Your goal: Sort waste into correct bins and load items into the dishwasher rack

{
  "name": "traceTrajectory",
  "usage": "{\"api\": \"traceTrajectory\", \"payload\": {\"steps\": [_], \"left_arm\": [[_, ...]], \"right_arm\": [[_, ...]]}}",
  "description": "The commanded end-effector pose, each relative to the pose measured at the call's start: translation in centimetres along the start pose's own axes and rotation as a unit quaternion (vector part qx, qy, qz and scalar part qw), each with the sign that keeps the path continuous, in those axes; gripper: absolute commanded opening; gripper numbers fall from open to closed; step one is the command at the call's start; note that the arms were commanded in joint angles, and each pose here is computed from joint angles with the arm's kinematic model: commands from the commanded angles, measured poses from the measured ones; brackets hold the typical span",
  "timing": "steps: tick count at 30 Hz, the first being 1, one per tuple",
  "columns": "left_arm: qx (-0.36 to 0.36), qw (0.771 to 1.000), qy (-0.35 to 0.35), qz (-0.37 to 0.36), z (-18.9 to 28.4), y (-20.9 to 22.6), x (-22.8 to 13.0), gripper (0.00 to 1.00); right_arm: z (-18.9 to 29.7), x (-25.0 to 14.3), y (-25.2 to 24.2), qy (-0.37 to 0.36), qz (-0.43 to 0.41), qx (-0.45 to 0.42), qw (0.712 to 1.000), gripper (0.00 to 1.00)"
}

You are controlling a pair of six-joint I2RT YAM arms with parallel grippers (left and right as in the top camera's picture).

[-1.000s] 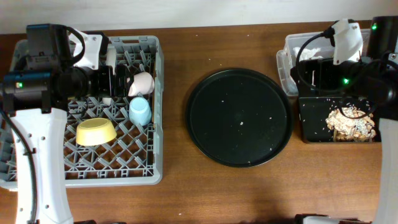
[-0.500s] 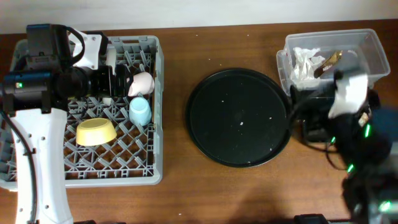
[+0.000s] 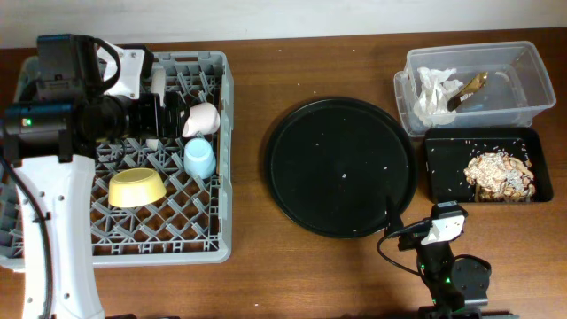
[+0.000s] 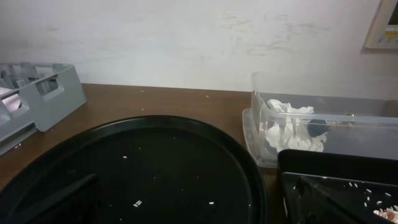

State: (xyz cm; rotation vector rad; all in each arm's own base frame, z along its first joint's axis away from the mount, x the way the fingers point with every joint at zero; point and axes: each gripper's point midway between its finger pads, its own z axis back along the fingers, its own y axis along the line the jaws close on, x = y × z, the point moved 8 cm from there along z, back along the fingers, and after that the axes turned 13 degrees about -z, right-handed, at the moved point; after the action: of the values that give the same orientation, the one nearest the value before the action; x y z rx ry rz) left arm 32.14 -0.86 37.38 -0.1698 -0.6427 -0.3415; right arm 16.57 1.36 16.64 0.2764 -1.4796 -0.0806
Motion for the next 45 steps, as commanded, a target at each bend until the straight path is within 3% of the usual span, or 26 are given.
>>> {"api": "traceTrajectory", "payload": {"steps": [1,14,19,21,22,28,32,38,42,45], "left_arm": [[0.004,1.0,-0.008,-0.001,0.5,-0.1,0.1,0.99],[0.015,1.0,0.002,-0.018,0.5,0.1,-0.1,0.99],[0.07,0.981,-0.128,-0.129,1.4,0.2,1.0,0.99],[0.09,0.964,-0.2,-0.152,1.0,-0.4,-1.0,0.99],[0.095,0.953,-0.241,-0.159,0.6,-0.6,-3.8,0.99],[0.178,0.916,-0.318,-0.167,-2.9,-2.8,-17.6,0.99],[0.195,0.905,-0.337,-0.172,-5.7,-3.6,-22.3,0.99],[0.211,0.899,-0.344,-0.171,-8.4,-3.5,-25.0,0.99],[0.23,0.882,-0.372,-0.178,-7.3,-3.7,-24.5,0.99],[0.227,0.887,-0.362,-0.175,-7.7,-3.7,-24.7,0.99]], "right_arm": [[0.0,-0.2,-0.1,-0.002,-0.004,-0.006,1.0,0.98],[0.0,-0.2,-0.1,-0.002,-0.004,-0.006,1.0,0.99],[0.0,-0.2,-0.1,-0.002,-0.004,-0.006,1.0,0.98],[0.0,-0.2,-0.1,-0.002,-0.004,-0.006,1.0,0.98],[0.0,-0.2,-0.1,-0.002,-0.004,-0.006,1.0,0.98],[0.0,-0.2,-0.1,-0.002,-0.004,-0.006,1.0,0.98],[0.0,-0.2,-0.1,-0.002,-0.004,-0.006,1.0,0.98],[0.0,-0.2,-0.1,-0.002,-0.004,-0.006,1.0,0.98],[0.0,-0.2,-0.1,-0.002,-0.004,-0.006,1.0,0.98],[0.0,-0.2,-0.1,-0.002,-0.004,-0.006,1.0,0.98]]}}
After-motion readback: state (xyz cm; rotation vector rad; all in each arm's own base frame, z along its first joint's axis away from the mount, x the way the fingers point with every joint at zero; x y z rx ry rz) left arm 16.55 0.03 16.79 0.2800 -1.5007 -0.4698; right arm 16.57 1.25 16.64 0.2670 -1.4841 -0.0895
